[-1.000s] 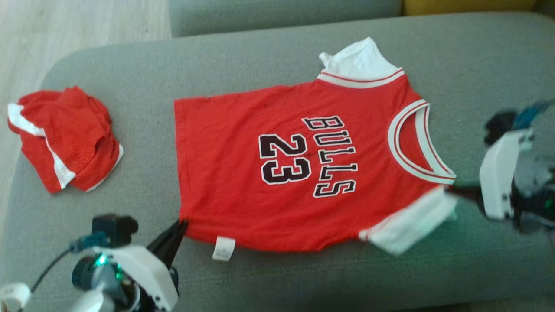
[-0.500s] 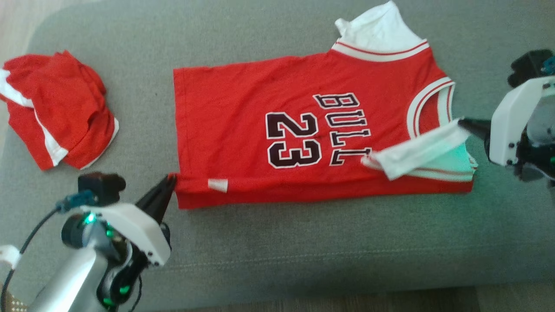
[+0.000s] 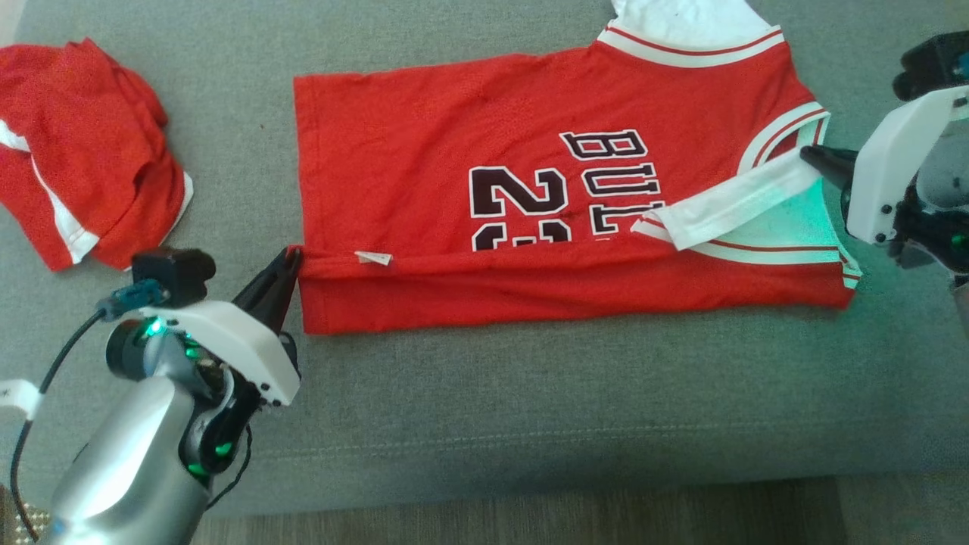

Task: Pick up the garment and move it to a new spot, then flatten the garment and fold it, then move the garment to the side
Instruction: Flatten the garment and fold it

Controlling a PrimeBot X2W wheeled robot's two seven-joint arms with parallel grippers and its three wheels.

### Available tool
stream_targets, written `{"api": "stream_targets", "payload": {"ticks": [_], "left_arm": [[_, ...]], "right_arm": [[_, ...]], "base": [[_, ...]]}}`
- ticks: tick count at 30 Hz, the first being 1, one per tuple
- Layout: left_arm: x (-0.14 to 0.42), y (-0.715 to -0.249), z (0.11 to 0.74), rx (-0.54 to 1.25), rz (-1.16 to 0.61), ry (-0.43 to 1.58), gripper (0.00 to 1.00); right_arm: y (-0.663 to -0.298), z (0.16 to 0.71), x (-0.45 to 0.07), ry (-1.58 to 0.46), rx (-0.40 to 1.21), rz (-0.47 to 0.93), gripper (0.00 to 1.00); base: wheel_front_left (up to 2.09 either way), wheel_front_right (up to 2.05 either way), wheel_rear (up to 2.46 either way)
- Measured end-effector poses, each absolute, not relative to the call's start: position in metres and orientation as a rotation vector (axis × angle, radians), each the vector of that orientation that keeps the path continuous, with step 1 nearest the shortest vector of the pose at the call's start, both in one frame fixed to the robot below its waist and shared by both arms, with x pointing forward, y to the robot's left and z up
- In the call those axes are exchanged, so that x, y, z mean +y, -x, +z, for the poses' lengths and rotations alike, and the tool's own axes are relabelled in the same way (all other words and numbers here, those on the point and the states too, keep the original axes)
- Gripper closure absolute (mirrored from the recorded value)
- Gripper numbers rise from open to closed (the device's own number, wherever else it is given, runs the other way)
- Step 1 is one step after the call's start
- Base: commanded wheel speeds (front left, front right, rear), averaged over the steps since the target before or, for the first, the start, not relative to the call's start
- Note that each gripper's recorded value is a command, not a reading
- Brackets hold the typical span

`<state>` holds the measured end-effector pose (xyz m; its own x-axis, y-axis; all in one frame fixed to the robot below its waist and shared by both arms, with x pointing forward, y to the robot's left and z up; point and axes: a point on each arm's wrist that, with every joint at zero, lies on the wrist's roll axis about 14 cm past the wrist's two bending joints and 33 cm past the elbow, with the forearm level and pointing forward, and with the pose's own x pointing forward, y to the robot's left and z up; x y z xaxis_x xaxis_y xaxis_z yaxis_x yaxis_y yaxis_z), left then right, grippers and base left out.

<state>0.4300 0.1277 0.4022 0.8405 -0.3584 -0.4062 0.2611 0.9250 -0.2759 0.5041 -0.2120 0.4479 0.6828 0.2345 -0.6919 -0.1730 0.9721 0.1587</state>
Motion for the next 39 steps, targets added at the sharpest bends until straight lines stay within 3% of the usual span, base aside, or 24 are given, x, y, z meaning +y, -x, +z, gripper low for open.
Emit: {"api": "stream_targets", "payload": {"ticks": [7, 8, 9, 10, 17, 26, 27, 32, 39], "left_arm": [[0.131, -0.438, 0.393, 0.478, -0.308, 0.204, 1.00], [0.130, -0.439, 0.394, 0.471, -0.307, 0.204, 0.74], [0.129, -0.441, 0.394, 0.467, -0.309, 0.198, 0.00], [0.129, -0.443, 0.394, 0.461, -0.308, 0.195, 0.00], [0.136, -0.451, 0.402, 0.383, -0.252, 0.215, 0.00], [0.140, -0.463, 0.463, 0.120, -0.150, 0.329, 0.00], [0.140, -0.460, 0.475, 0.079, -0.132, 0.365, 0.00], [0.143, -0.448, 0.493, 0.015, -0.095, 0.432, 0.00], [0.135, -0.418, 0.499, -0.026, -0.100, 0.446, 0.00]], "right_arm": [[-0.515, 0.446, -0.209, -0.071, 0.749, 0.232, 1.00], [-0.516, 0.445, -0.209, -0.076, 0.747, 0.231, 1.00], [-0.515, 0.444, -0.210, -0.084, 0.749, 0.225, 0.55], [-0.514, 0.441, -0.212, -0.087, 0.754, 0.219, 0.00], [-0.527, 0.454, -0.221, -0.130, 0.623, 0.168, 0.00], [-0.537, 0.527, -0.212, -0.132, 0.221, 0.167, 0.00], [-0.532, 0.540, -0.205, -0.170, 0.133, 0.166, 0.00], [-0.505, 0.530, -0.185, -0.158, 0.077, 0.185, 0.00], [-0.472, 0.567, -0.185, -0.120, -0.177, 0.122, 0.00]], "base": [[0.00, 0.00, 0.00], [0.00, 0.00, 0.00], [0.00, 0.00, 0.00], [0.00, 0.00, 0.00], [0.00, 0.00, 0.00], [0.00, 0.00, 0.00], [0.00, 0.00, 0.00], [0.00, 0.00, 0.00], [0.00, 0.00, 0.00]]}}
